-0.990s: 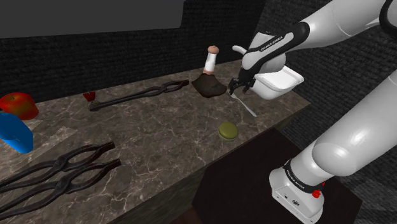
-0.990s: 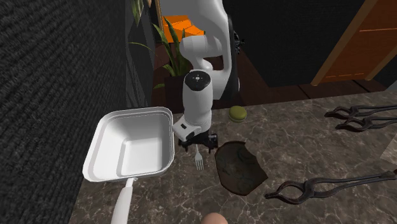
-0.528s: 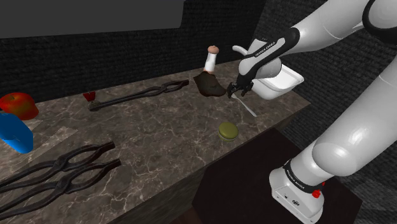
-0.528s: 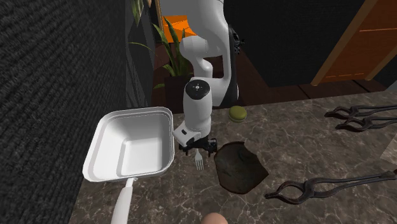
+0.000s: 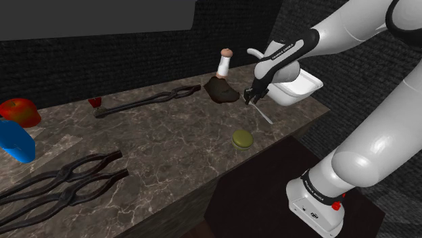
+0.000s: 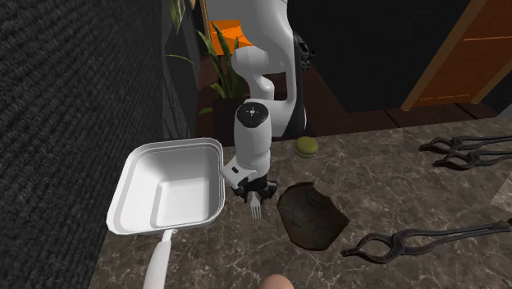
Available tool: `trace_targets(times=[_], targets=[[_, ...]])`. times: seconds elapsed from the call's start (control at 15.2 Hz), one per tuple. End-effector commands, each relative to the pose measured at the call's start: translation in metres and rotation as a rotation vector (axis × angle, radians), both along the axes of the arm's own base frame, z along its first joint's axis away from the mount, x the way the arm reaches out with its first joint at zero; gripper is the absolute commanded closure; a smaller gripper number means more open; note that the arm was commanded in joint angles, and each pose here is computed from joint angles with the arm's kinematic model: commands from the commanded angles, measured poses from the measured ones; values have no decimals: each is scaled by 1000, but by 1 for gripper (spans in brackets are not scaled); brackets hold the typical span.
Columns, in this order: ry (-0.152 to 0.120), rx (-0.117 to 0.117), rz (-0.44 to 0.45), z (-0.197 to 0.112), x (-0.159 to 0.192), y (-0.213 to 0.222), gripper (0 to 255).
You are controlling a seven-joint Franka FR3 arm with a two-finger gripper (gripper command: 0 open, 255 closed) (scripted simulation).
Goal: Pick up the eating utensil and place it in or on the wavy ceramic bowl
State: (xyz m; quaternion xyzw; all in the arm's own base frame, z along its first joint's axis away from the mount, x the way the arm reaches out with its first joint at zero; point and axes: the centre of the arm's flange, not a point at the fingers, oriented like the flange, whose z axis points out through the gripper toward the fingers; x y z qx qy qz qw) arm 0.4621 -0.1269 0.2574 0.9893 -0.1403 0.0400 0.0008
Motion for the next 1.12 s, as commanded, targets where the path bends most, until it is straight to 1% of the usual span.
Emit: trace_targets(times=[0.0,0.33,0.4,1.06], targets=[[5,1,11,-3,1,5,255],[6,1,11,-3,-1,1,255],[5,1,11,-3,0,6,255],[5,1,11,50,0,6,255]])
